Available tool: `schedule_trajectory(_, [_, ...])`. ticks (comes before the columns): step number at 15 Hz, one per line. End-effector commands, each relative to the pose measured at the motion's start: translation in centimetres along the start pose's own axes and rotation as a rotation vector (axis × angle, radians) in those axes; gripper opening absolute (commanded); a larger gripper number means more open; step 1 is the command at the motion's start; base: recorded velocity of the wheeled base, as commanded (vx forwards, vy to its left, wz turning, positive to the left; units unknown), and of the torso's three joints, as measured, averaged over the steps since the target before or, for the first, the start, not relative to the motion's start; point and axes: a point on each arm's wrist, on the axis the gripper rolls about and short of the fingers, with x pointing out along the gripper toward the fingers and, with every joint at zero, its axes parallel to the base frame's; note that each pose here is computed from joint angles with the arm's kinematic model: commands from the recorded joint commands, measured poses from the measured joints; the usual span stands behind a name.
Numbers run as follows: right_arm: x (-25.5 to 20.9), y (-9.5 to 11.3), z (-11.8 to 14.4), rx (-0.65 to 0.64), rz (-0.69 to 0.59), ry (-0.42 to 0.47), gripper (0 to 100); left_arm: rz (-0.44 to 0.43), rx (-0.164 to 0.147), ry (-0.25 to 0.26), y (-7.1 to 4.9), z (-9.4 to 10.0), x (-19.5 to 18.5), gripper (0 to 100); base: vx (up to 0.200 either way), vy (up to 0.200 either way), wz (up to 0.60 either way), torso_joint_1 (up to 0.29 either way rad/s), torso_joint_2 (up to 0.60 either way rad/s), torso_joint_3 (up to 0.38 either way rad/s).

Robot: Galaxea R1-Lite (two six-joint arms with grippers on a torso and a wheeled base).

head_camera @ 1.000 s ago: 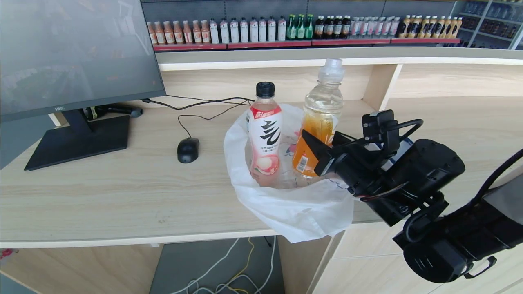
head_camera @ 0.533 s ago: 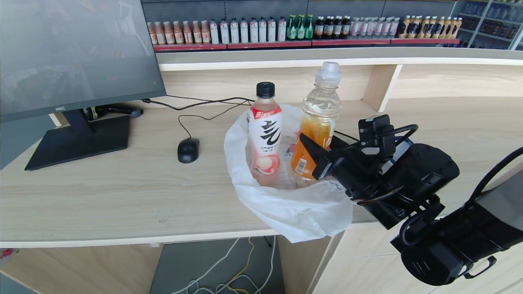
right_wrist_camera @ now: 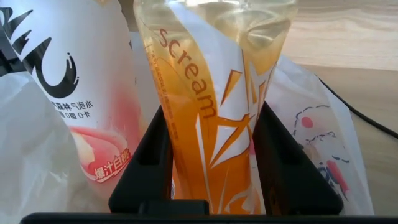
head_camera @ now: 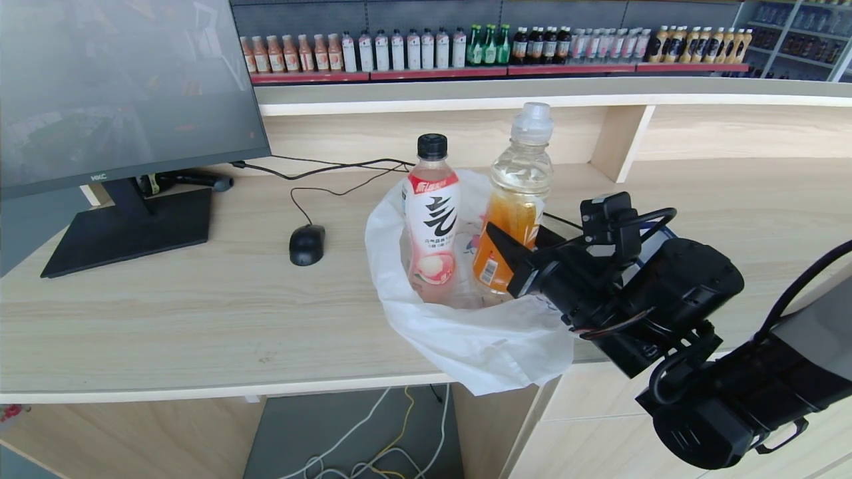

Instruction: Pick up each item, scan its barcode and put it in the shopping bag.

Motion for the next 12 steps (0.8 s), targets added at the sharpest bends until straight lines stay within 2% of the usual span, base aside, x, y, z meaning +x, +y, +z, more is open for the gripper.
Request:
schedule_trajectory(1, [0.03,0.01,-0.23,0.001,0.0,0.007,0,0.0,0.0,0.0,0.0,0.0,0.0,100,0.0,0.0,0.0,0.0,0.0,0.0])
schedule_trajectory(7, [0.03,0.48,-0.29,0.004,0.013,0.008,0,0.0,0.001,0.0,0.0,0.0,0.0,100,0.0,0.0,0.0,0.0,0.0,0.0])
schedule_trajectory(8, [0.02,0.54,-0.23,0.005,0.015,0.007,100,0.0,0.0,0.0,0.0,0.0,0.0,100,0.0,0.0,0.0,0.0,0.0,0.0])
schedule_trajectory(12, [-0.22,0.53,0.18,0.005,0.015,0.001,100,0.0,0.0,0.0,0.0,0.0,0.0,100,0.0,0.0,0.0,0.0,0.0,0.0])
